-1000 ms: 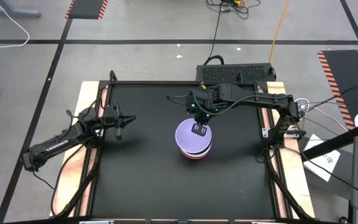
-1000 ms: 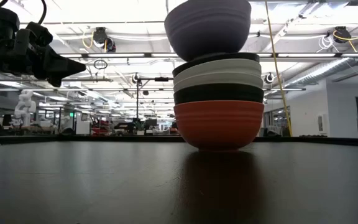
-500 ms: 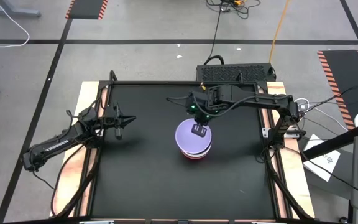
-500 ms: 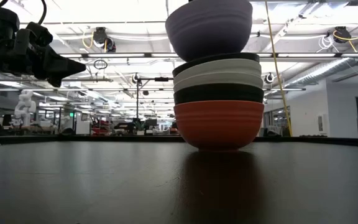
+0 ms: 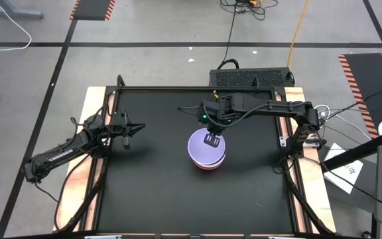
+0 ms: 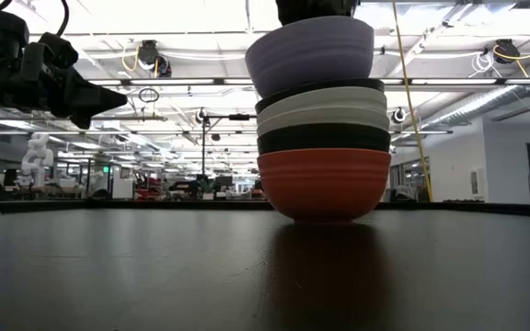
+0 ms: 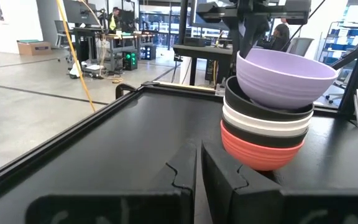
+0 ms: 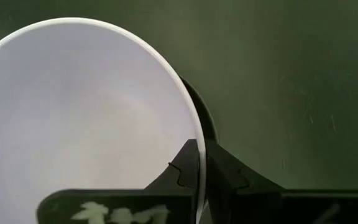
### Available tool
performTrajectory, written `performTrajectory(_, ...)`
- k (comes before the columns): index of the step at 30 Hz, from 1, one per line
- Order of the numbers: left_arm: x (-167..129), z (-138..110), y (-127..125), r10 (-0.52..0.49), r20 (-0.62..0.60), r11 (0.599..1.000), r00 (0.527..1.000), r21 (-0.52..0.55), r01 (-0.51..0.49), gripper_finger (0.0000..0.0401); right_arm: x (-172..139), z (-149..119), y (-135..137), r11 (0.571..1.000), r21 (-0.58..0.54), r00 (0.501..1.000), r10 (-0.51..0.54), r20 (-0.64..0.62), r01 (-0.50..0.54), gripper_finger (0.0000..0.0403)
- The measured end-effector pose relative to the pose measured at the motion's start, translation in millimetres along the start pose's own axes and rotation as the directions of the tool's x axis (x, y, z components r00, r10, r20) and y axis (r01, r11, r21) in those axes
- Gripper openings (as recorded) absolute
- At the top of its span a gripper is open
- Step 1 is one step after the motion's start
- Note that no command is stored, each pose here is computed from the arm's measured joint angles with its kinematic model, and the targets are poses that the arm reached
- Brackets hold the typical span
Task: Nest bowls inside each other
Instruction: Stack the purple bowl on top of the black bowl
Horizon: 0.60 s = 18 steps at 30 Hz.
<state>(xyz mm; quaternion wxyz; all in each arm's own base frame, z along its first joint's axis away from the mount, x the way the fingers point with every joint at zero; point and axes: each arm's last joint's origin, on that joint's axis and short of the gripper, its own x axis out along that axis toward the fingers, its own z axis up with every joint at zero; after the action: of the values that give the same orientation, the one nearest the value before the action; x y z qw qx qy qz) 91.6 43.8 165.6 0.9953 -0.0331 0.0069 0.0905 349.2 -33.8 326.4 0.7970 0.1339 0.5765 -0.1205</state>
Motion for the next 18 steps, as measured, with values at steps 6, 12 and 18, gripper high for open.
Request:
performTrajectory(6, 0.0, 0.0, 0.0, 0.0, 0.0, 1.0, 1.0, 0.0, 0.0, 0.0026, 4.4, 0.4, 0.1, 1.0, -0.002, 1.0, 0.002, 0.009, -0.002, 0.0001)
performTrajectory(12, 0.0, 0.0, 0.0, 0.0, 0.0, 1.0, 1.0, 0.0, 0.0, 0.0026, 14.5, -4.2, -1.0, 1.0, 0.007, 1.0, -0.007, -0.026, 0.007, 0.0001)
performTrajectory(18, 0.0, 0.0, 0.0, 0.0, 0.0, 1.0, 1.0, 0.001, 0.0, 0.0026, 18.6, -4.5, -1.2, 1.0, 0.007, 1.0, -0.007, -0.023, 0.007, 0.0001)
